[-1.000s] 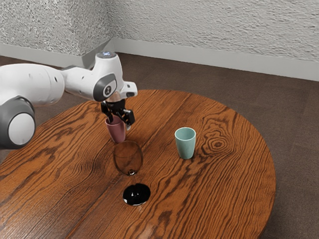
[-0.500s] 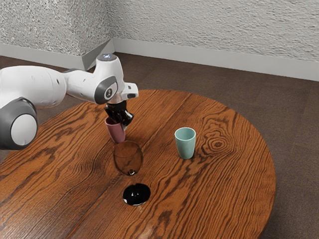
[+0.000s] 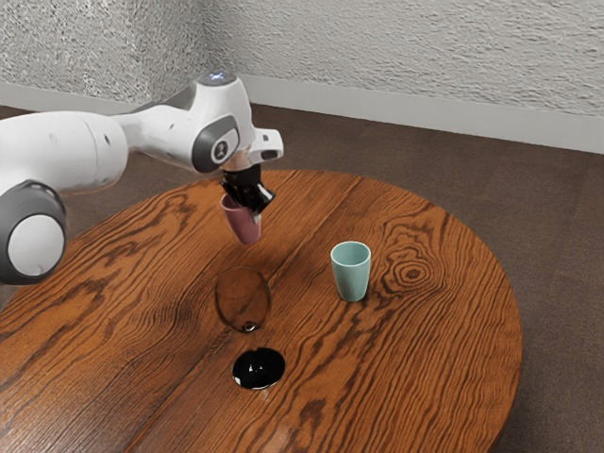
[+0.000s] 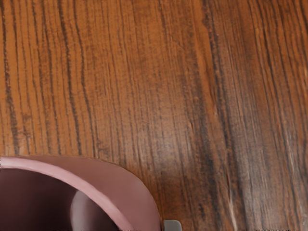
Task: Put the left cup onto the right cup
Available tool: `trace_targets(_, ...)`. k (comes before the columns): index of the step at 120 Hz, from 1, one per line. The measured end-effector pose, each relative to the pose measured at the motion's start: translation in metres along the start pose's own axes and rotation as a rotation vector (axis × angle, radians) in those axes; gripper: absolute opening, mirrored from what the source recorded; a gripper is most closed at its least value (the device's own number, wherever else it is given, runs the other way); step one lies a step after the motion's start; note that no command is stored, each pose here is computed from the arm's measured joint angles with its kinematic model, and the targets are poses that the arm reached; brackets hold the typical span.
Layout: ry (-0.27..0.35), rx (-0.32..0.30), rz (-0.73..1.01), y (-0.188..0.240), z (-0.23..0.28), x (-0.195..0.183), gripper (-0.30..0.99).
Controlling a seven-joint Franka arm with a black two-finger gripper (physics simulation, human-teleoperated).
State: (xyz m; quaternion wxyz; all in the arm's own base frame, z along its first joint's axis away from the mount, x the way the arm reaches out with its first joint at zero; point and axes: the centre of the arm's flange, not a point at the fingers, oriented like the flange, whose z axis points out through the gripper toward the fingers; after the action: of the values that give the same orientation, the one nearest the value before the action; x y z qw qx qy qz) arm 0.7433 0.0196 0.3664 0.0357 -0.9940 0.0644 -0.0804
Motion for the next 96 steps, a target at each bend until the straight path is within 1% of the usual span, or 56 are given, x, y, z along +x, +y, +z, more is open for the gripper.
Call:
trace_targets(10, 0.017, 0.000, 0.048, 0.036, -0.026, 0.010, -0.08)
trace_targets(24, 0.008, -0.010, 0.079, 0.075, -0.041, 0.013, -0.09)
trace_targets(33, 0.012, -0.027, 0.082, 0.099, -0.063, 0.018, -0.09)
trace_targets(44, -0.014, -0.039, 0.068, 0.117, -0.073, 0.017, -0.09)
trace_targets(54, -0.036, -0.038, 0.080, 0.144, -0.082, 0.013, -0.09)
trace_targets(71, -0.060, -0.020, 0.065, 0.168, -0.089, 0.008, -0.09)
trace_targets(96, -0.059, -0.006, 0.019, 0.193, -0.095, 0.011, -0.09)
